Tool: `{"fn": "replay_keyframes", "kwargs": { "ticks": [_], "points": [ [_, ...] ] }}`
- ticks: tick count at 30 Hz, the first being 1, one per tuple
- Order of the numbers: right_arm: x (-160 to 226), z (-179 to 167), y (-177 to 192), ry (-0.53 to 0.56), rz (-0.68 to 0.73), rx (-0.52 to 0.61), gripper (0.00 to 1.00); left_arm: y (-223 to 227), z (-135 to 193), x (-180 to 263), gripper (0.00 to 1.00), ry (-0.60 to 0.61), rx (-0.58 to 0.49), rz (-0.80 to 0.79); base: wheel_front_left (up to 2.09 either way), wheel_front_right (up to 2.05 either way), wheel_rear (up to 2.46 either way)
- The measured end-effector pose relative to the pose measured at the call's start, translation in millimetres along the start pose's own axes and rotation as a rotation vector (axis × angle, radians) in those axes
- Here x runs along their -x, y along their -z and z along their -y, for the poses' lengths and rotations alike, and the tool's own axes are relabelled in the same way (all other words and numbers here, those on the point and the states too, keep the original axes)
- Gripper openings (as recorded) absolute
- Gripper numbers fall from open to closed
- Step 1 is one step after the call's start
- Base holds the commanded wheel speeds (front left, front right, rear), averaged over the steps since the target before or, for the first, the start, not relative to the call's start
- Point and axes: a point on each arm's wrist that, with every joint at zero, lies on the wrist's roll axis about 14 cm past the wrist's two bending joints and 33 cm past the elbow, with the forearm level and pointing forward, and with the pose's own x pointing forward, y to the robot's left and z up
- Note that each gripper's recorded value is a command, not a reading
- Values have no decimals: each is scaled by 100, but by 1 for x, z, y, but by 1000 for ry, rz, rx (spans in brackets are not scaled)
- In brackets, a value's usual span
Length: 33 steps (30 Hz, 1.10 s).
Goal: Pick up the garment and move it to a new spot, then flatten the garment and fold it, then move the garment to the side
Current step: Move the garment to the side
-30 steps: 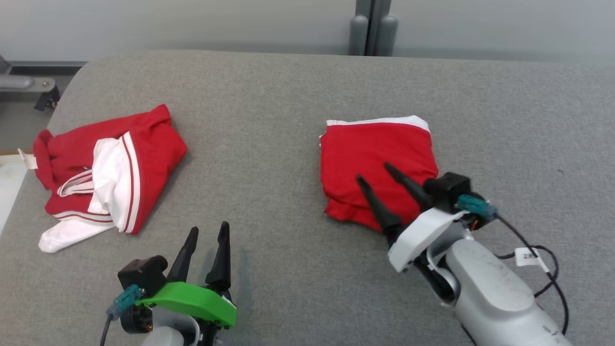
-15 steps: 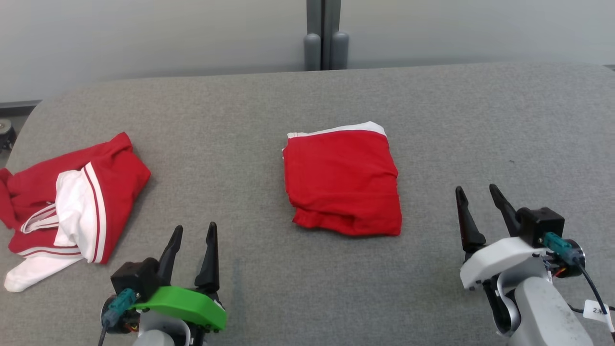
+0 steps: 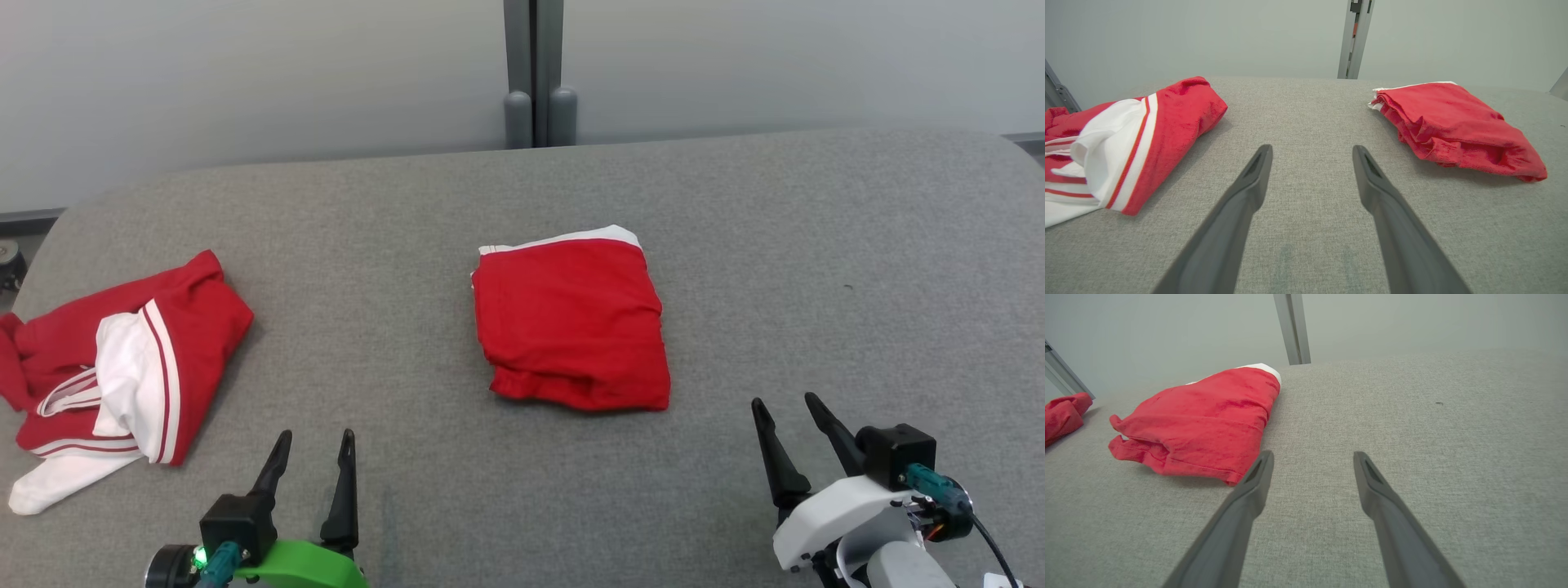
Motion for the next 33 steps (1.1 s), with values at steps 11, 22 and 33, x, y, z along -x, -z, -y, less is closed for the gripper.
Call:
{"fn": "replay_keyframes", "kwargs": {
  "ticks": [11, 22, 33],
  "points": [
    [-66, -34, -21, -112, 42, 29, 100, 7, -10, -19, 100, -24, -22, -24, 0, 0, 0],
    [-136, -64, 28, -202, -124, 67, 100, 32, -20, -41, 100, -34, -9, -97, 0, 0, 0],
    [-134, -55, 72, -182, -258, 54, 0, 48, -14, -49, 100, -5, -4, -137, 0, 0, 0]
  ]
}}
